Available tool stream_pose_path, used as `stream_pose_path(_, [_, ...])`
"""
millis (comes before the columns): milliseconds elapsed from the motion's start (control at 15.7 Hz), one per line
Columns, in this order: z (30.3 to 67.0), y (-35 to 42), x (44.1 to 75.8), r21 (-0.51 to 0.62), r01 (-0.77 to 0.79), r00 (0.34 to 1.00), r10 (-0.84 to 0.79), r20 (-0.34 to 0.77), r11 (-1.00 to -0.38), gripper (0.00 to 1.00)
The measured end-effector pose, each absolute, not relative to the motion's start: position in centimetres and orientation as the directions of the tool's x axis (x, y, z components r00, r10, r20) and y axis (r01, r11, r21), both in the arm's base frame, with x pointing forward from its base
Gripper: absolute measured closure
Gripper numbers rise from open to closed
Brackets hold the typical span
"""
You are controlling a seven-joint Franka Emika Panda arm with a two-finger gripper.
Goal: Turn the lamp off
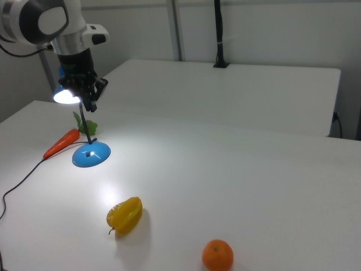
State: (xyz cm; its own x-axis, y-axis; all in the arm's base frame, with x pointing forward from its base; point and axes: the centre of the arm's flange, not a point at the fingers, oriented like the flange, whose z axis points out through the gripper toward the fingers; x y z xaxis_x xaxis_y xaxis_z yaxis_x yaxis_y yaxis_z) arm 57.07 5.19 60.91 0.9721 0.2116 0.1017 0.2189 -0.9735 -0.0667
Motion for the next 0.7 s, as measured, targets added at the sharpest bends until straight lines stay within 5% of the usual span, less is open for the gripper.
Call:
stream_pose_path(127, [60.7, 5.4, 57.1, -0.067, 0.222, 0.972, 0.215, 0.098, -0.973, 0.99])
stream_pose_path(699, [58.0, 7.5, 58.0, -0.064, 0.260, 0.962, 0.253, 0.104, -0.963, 0.99])
